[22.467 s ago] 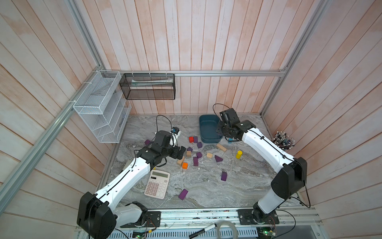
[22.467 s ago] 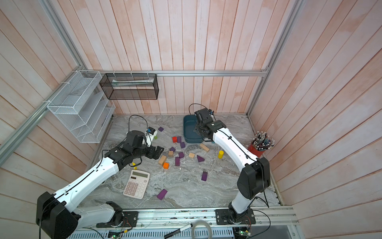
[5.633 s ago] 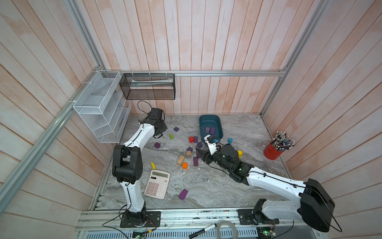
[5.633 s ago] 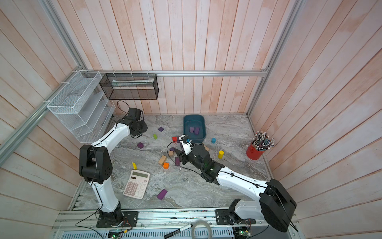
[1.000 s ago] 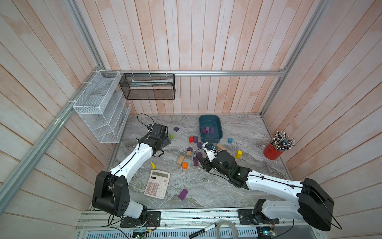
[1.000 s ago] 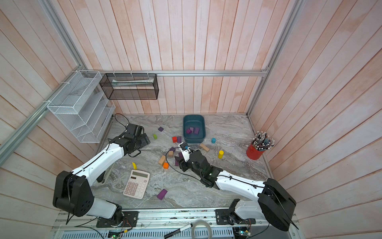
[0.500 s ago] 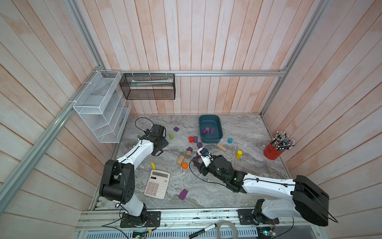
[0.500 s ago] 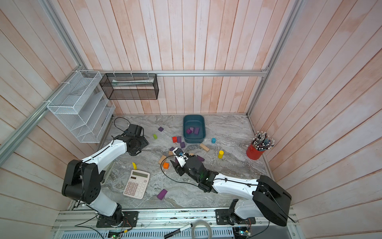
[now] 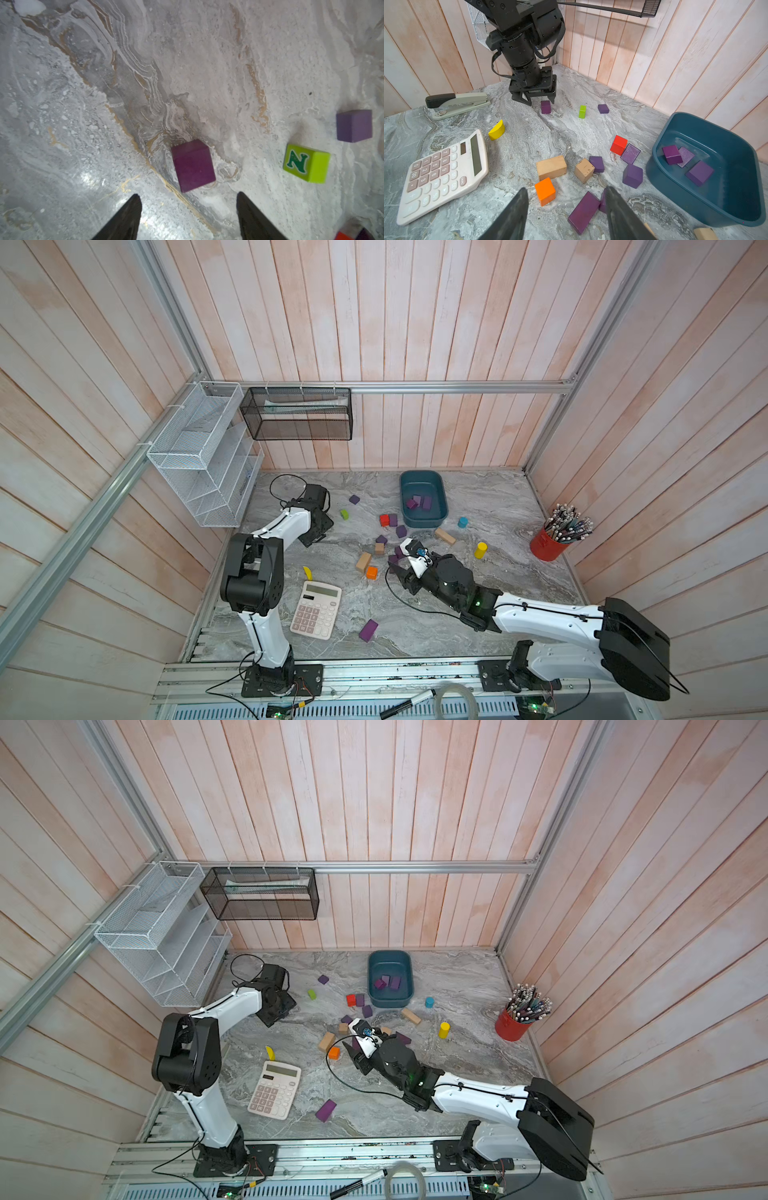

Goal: Pick purple bricks into the storage bin
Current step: Pick up the building block from the center of the board, then place the building block in the storage box.

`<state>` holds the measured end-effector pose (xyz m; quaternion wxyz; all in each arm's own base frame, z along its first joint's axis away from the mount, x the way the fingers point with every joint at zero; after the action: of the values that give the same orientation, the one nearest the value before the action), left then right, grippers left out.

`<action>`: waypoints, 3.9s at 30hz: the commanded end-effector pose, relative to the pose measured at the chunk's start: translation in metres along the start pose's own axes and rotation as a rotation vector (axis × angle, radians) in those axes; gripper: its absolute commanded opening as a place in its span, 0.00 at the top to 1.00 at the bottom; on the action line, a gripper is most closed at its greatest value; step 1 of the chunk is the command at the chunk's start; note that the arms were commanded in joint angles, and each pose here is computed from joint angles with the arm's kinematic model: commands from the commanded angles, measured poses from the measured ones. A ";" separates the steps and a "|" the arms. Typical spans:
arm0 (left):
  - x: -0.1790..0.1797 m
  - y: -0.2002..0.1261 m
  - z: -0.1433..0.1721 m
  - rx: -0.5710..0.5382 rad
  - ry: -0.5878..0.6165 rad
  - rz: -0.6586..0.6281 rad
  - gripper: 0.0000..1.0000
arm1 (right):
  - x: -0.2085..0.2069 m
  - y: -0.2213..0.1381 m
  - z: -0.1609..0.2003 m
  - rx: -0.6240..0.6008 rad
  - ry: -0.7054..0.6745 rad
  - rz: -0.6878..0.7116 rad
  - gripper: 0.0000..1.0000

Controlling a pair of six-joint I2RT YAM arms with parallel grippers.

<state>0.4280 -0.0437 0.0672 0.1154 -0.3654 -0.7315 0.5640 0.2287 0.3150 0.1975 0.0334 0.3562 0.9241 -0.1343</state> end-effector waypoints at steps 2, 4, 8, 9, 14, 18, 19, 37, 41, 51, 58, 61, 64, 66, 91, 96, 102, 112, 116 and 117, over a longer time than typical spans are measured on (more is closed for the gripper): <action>-0.003 0.008 -0.009 -0.011 -0.014 -0.036 0.27 | 0.001 -0.003 -0.003 -0.016 -0.016 0.005 0.39; -0.003 0.012 -0.010 -0.016 -0.017 -0.054 0.27 | 0.001 -0.003 -0.002 -0.015 -0.016 0.004 0.39; 0.002 0.019 -0.010 -0.019 -0.026 -0.083 0.29 | 0.001 -0.001 -0.001 -0.010 -0.019 0.003 0.39; 0.003 0.021 -0.010 -0.022 -0.028 -0.092 0.29 | 0.001 -0.001 -0.002 -0.013 -0.018 0.004 0.39; 0.009 0.028 -0.009 -0.040 -0.034 -0.125 0.33 | 0.002 -0.001 0.001 -0.007 -0.017 0.002 0.39; 0.011 0.032 -0.009 -0.050 -0.031 -0.142 0.36 | 0.002 -0.001 0.001 -0.008 -0.016 0.001 0.39; 0.011 0.033 -0.009 -0.050 -0.030 -0.146 0.36 | 0.002 -0.001 0.001 -0.007 -0.017 0.002 0.39; 0.009 0.039 -0.013 -0.067 -0.007 -0.157 0.64 | -0.001 0.000 0.003 0.002 -0.015 0.021 0.39; 0.008 0.034 -0.015 -0.077 0.006 -0.152 0.65 | -0.002 0.000 0.002 0.002 -0.013 0.029 0.39; -0.020 0.002 -0.018 -0.104 0.086 0.042 0.69 | -0.008 -0.002 -0.003 -0.011 0.012 0.062 0.39; -0.053 -0.035 -0.016 -0.160 0.200 0.156 0.70 | -0.030 -0.004 0.004 0.025 0.055 0.202 0.39; -0.071 -0.052 -0.012 -0.183 0.247 0.211 0.70 | -0.040 -0.008 0.008 0.046 0.073 0.258 0.39; -0.092 -0.068 -0.005 -0.199 0.308 0.279 0.70 | -0.046 -0.014 0.007 0.042 0.103 0.285 0.39; -0.106 -0.078 0.001 -0.201 0.351 0.333 0.70 | -0.052 -0.019 0.009 0.046 0.127 0.310 0.39; -0.273 -0.115 0.118 -0.190 0.826 0.766 0.69 | -0.157 -0.083 0.069 0.173 0.553 0.635 0.39; -0.295 -0.105 0.144 -0.166 0.892 0.814 0.69 | -0.161 -0.091 0.068 0.148 0.576 0.625 0.39; -0.310 -0.090 0.169 -0.137 0.956 0.829 0.69 | -0.163 -0.097 0.064 0.104 0.586 0.606 0.39; -0.305 -0.061 0.204 -0.124 1.059 0.752 0.69 | -0.165 -0.094 0.065 0.096 0.595 0.581 0.39; -0.302 -0.049 0.214 -0.134 1.095 0.711 0.69 | -0.165 -0.094 0.064 0.094 0.599 0.575 0.39; -0.302 -0.047 0.215 -0.134 1.097 0.705 0.69 | -0.165 -0.094 0.064 0.094 0.598 0.574 0.39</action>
<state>0.4959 -0.4066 0.1206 0.2377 -0.8285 -0.4288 0.2705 0.2863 0.1218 0.1822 -0.2159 0.6302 0.7437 -0.0569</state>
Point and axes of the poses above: each gripper's point midway between its finger pads, its own y axis out along the fingers, its own x axis along the line the jaws close on, z = x × y, the point moved 1 cm from there along -y, back along the fingers, and after that the axes turned 6 degrees about -y, right-handed, at the moved point
